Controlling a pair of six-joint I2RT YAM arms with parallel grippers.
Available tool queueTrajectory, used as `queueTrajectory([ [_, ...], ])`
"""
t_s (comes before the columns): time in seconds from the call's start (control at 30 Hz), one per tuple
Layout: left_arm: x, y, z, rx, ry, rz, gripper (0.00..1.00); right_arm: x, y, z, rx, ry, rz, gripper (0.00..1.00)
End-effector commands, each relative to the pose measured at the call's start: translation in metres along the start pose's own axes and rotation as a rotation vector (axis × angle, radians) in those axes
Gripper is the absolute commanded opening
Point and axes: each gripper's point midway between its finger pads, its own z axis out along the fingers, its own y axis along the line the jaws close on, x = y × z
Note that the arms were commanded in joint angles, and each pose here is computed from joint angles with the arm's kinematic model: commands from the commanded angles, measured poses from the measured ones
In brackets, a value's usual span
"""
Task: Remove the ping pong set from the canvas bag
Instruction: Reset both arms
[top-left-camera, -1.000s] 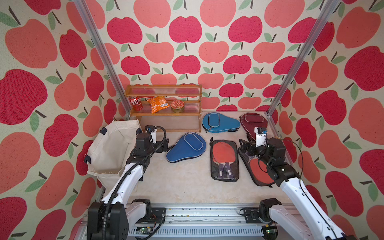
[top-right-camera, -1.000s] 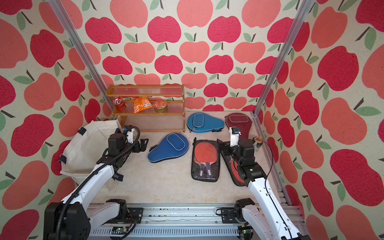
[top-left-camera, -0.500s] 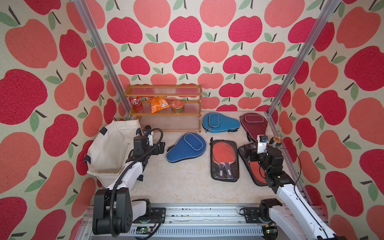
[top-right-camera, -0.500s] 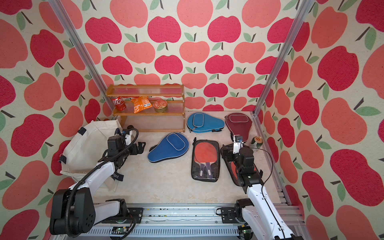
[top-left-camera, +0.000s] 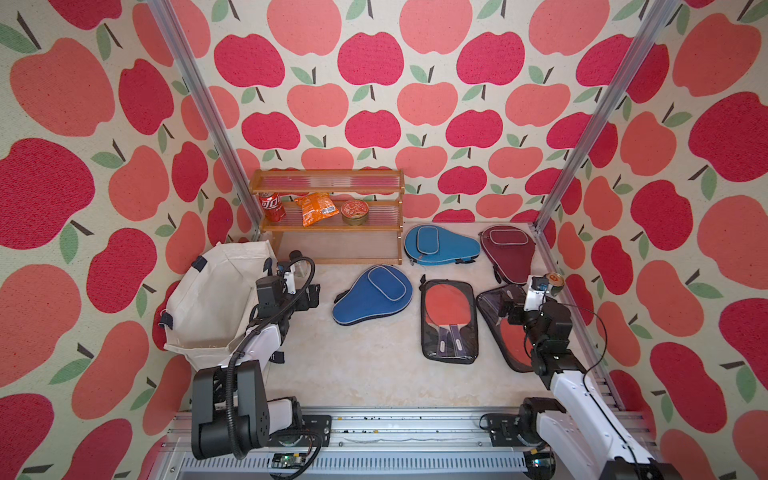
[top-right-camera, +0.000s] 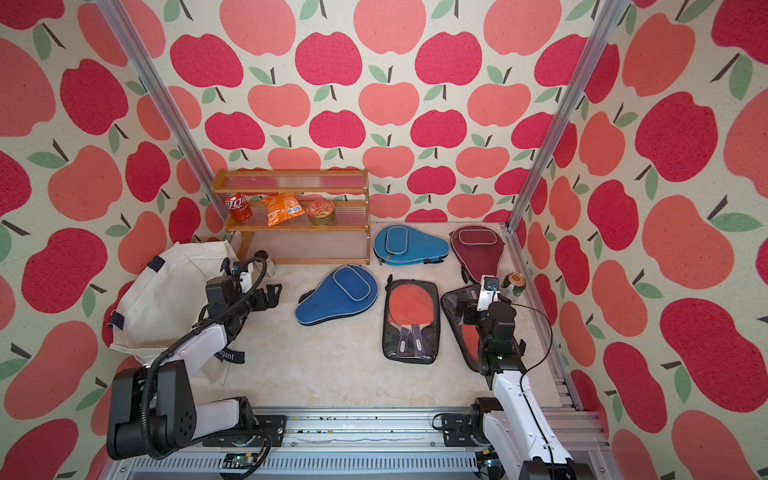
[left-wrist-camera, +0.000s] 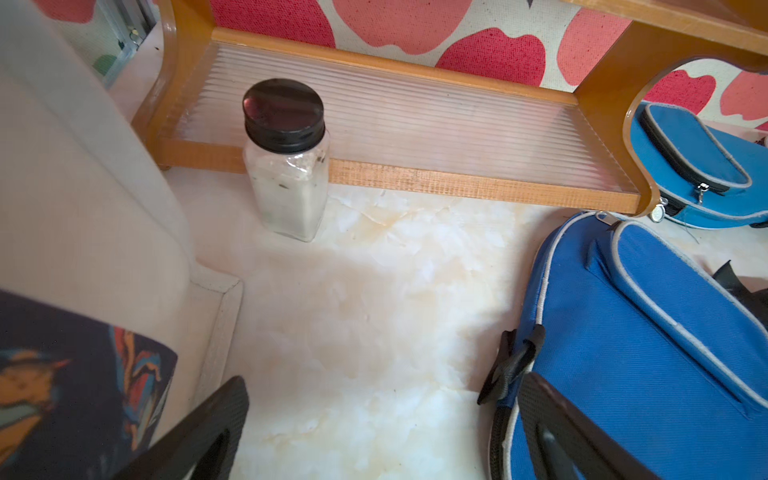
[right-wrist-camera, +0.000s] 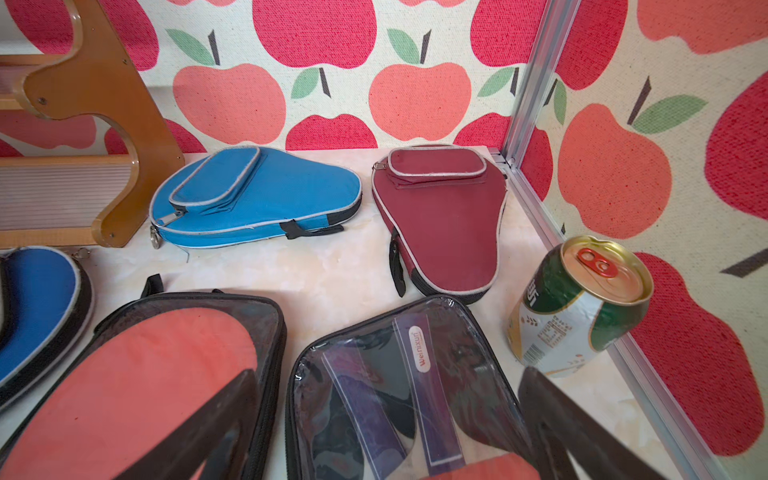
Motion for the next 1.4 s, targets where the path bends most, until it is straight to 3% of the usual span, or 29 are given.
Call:
queueTrajectory([
  [0.0,0.003,0.005,0.003,0.021,-0.028,-0.004,1.00,-0.003,-0.001,0.002,-0.003,-0.039,0.002,0.99],
  [0.2,0.009,0.019,0.009,0.026,-0.047,-0.054,1.00,0.008,-0.002,0.015,0.003,-0.035,-0.011,0.99],
  [0.53,0.000,0.019,0.021,0.064,-0.060,-0.036,1.00,0.029,-0.003,0.044,0.010,-0.021,-0.048,0.99],
  [0.87,-0.004,0.020,0.028,0.072,-0.065,-0.030,0.99,0.025,0.001,0.068,-0.012,-0.011,-0.087,0.99],
  [1.03,-0.003,0.024,0.027,0.037,-0.133,-0.038,0.99,0.024,0.001,0.075,-0.016,-0.004,-0.100,0.99],
  [1.37,0.000,0.020,0.034,0.020,-0.122,-0.003,0.99,0.031,0.006,0.084,-0.051,-0.020,-0.085,0.99],
])
